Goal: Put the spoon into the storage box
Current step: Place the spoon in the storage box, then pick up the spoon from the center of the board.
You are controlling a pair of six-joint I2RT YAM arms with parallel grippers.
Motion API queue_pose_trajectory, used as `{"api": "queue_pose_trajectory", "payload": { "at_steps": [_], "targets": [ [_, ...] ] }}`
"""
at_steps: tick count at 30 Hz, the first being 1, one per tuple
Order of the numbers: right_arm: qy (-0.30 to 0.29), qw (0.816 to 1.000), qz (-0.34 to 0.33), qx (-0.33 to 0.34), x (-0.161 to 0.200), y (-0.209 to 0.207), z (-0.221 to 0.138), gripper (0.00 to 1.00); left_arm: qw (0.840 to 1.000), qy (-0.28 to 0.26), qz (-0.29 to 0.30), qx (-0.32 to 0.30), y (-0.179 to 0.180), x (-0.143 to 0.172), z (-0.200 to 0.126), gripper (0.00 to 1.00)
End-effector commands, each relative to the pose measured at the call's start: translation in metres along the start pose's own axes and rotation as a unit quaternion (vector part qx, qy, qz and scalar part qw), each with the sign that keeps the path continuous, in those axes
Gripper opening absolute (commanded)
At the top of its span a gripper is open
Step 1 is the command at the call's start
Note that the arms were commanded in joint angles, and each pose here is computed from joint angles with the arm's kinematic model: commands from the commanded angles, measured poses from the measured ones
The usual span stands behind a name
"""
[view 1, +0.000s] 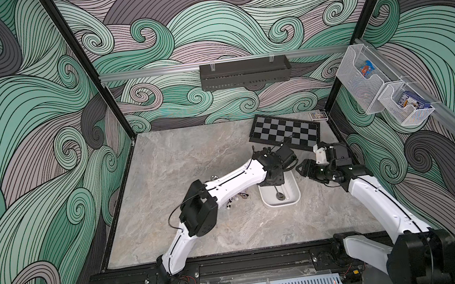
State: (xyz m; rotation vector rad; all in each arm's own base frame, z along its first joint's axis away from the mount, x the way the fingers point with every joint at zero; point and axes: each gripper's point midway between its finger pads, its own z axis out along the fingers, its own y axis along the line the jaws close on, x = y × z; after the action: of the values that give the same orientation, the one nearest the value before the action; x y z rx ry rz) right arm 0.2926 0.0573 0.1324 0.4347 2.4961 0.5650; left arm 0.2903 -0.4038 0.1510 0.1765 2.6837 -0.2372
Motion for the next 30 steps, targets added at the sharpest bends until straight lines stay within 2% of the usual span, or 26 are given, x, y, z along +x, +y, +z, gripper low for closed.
{"api": "queue_pose_trajectory", "payload": {
  "at_steps": [1, 4, 7, 10, 14, 18, 24, 30],
  "targets": [
    [-0.002, 0.997, -0.071, -0.021, -0.002, 0.035, -0.012, 0.60, 0.995, -0.099, 0.019, -0.019, 0.045, -0.028, -0.086, 0.52],
    [0.044, 0.988, -0.147, -0.015, 0.019, 0.066, -0.008, 0.60, 0.989, -0.144, 0.016, -0.016, 0.093, -0.027, -0.121, 0.57],
    [0.096, 0.972, -0.215, -0.008, 0.045, 0.096, 0.000, 0.59, 0.987, -0.158, -0.016, -0.016, 0.154, -0.014, -0.149, 0.60],
    [0.136, 0.952, -0.273, -0.008, 0.072, 0.123, 0.014, 0.57, 0.987, -0.151, -0.046, -0.021, 0.212, 0.006, -0.161, 0.62],
    [0.170, 0.925, -0.339, 0.004, 0.104, 0.152, 0.041, 0.54, 0.986, -0.133, -0.066, -0.070, 0.272, 0.040, -0.168, 0.64],
    [0.202, 0.900, -0.386, 0.006, 0.131, 0.177, 0.070, 0.51, 0.985, -0.127, -0.065, -0.098, 0.298, 0.062, -0.175, 0.64],
    [0.228, 0.869, -0.438, 0.024, 0.148, 0.200, 0.112, 0.45, 0.978, -0.157, -0.061, -0.125, 0.321, 0.077, -0.187, 0.66],
    [0.233, 0.846, -0.479, 0.026, 0.155, 0.223, 0.140, 0.44, 0.972, -0.196, -0.074, -0.105, 0.324, 0.079, -0.197, 0.66]
  ]
}}
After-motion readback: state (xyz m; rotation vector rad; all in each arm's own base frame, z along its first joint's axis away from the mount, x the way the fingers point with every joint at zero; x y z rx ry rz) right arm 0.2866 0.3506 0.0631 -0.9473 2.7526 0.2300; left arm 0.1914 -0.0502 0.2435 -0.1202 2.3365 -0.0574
